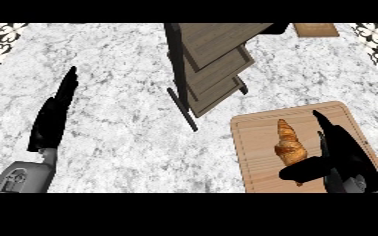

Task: Pick the croissant from the cutting board and place it in the tiered basket

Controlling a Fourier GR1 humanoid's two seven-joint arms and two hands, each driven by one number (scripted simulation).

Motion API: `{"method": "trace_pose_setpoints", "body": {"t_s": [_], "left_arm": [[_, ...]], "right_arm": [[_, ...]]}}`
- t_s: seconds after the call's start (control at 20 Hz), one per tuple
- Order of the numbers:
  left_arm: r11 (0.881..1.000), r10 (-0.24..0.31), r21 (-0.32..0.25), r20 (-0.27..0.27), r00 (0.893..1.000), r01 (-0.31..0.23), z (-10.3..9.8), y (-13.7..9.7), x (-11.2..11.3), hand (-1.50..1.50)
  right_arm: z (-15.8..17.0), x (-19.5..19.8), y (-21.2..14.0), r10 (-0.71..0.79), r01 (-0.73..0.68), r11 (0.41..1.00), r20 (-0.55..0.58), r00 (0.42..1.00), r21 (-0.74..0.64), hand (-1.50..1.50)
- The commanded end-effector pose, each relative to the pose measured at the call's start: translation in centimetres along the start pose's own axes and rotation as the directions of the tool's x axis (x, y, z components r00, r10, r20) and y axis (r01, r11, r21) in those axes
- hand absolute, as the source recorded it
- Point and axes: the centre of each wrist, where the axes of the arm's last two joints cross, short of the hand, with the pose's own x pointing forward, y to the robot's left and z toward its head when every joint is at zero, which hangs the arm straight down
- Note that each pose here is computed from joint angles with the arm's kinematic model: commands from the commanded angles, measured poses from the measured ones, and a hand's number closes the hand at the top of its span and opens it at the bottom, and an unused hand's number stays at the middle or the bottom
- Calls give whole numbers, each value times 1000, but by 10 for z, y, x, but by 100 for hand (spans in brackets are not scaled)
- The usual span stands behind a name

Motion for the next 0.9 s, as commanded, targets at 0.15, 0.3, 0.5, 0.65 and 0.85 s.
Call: {"method": "trace_pose_setpoints", "body": {"t_s": [0.15,0.3,0.5,0.65,0.85], "left_arm": [[1000,-6,-6,-5,1000,6,-2,10,16,0],[1000,-1,8,3,1000,1,7,8,-15,0],[1000,-2,3,10,1000,2,-6,7,-2,0],[1000,-2,0,-4,1000,2,1,20,4,0],[1000,-2,-13,6,1000,2,-6,0,7,0]], "right_arm": [[-7,-2,14,-14,16,1000,-193,981,10,-150],[-11,-1,13,-18,25,999,-191,981,33,-150],[-31,22,28,-21,32,998,-182,983,58,-150],[-24,-3,18,-27,40,997,-184,983,67,-150],[-35,21,30,-45,62,994,-186,982,87,-150]]}}
